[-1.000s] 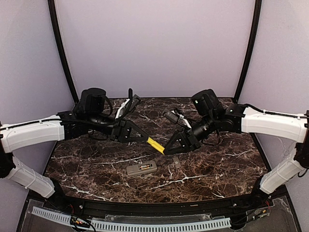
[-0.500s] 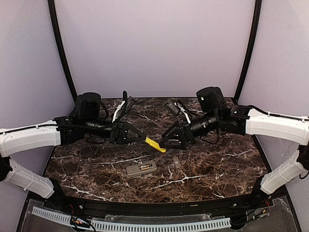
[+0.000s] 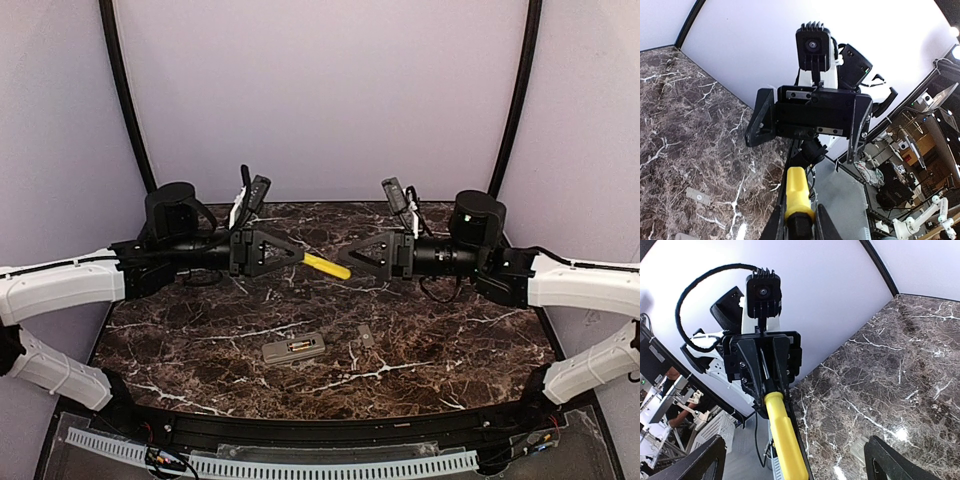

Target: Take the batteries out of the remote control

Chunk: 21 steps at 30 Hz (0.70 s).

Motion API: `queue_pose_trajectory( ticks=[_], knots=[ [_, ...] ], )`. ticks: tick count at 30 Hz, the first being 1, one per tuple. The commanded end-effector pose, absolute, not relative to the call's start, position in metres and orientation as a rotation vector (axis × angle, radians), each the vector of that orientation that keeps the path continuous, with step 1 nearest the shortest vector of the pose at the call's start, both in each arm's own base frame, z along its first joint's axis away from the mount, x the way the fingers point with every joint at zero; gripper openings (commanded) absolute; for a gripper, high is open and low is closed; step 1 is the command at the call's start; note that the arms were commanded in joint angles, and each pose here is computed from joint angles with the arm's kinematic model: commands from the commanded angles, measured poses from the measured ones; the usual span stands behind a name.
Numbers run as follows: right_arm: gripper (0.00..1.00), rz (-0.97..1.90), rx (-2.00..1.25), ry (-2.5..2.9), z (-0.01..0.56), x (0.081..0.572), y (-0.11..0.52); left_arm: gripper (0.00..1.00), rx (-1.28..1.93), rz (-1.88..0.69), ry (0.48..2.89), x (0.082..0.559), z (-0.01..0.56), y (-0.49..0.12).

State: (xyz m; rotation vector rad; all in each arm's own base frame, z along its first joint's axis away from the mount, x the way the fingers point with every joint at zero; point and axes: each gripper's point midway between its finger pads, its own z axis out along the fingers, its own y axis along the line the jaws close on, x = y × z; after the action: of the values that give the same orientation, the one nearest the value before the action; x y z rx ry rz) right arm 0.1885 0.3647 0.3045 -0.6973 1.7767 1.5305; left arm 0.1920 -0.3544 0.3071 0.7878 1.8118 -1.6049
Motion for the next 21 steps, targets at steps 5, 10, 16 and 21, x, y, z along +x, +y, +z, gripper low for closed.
queue_pose_trajectory(
  ticks=[5,10,16,21],
  knots=[
    [0.89,1.722,-0.569,1.639,0.338,0.184,0.375,0.0,0.696,-1.729,1.713,0.202,0.329,-0.363],
    [0.81,1.741,-0.544,1.621,0.339,0.184,0.383,0.0,0.678,-1.724,1.708,0.206,0.33,-0.364],
    [0.67,1.774,-0.543,1.618,0.338,0.184,0.392,0.0,0.673,-1.747,1.678,0.205,0.333,-0.364],
    [0.56,1.785,-0.556,1.614,0.339,0.183,0.398,0.0,0.675,-1.744,1.667,0.205,0.331,-0.364]
  ],
)
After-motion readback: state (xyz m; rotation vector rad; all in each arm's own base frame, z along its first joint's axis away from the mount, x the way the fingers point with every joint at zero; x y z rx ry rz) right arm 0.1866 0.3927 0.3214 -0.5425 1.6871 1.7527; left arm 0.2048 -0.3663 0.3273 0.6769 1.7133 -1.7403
